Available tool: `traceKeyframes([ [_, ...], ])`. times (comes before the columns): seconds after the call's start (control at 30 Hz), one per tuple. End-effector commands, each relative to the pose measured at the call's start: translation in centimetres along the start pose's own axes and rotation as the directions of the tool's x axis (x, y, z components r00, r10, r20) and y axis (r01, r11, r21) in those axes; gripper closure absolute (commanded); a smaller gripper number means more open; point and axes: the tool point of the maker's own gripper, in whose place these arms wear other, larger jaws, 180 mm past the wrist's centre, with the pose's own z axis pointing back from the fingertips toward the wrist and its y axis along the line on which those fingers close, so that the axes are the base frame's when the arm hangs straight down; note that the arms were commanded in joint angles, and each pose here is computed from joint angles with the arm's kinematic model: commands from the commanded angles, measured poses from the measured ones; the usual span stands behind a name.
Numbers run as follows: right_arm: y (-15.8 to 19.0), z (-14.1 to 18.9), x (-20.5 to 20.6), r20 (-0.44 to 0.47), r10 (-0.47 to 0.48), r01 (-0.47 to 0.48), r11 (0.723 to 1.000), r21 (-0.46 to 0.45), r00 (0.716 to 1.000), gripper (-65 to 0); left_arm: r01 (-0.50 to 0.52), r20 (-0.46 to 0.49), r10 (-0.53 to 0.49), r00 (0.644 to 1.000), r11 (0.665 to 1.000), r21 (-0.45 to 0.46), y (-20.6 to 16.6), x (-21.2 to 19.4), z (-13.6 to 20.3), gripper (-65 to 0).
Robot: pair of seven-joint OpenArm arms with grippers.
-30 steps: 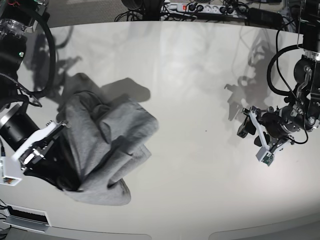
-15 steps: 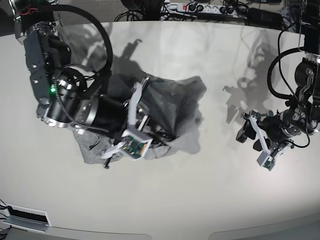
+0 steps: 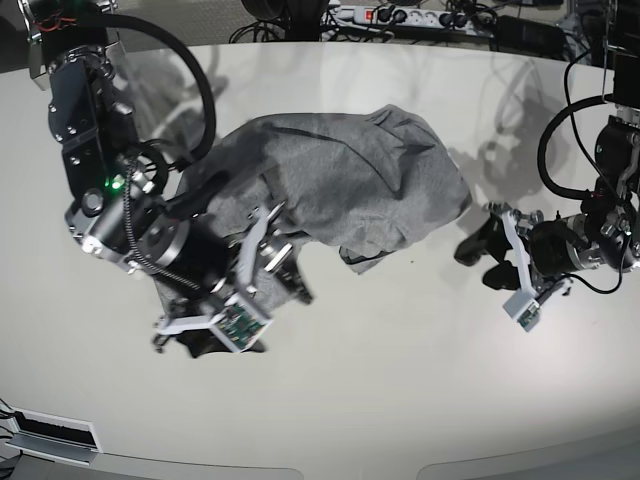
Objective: Layout the t-shirt on the table in an organized manner, then fold the t-shirt properly
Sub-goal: 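Grasp opposite ends of the shirt with both grippers and stretch it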
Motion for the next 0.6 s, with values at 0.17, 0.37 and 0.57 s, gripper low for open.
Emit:
traceKeyframes([
  [0.17,-2.3,1.5,-1.1,-0.052,-0.063,0.063,0.998,-0.006,0.997,-41.9,-0.017,0.053,0.02,0.998,0.998,-0.055,-0.9,1.2,0.5,-37.1],
  [0.37,-2.6,-0.8,-4.9,-0.065,-0.181,0.182,0.983,0.002,0.981,-41.8,0.041,0.006,-0.04,0.999,0.998,-0.058,-2.6,-0.5,-2.8,-37.1],
  [0.57,-4.4,-3.3,-10.6,-0.192,-0.281,0.278,0.96,-0.043,0.94,-41.8,0.19,-0.069,-0.194,0.979,0.98,-0.062,-5.2,-3.4,-6.8,-37.0],
])
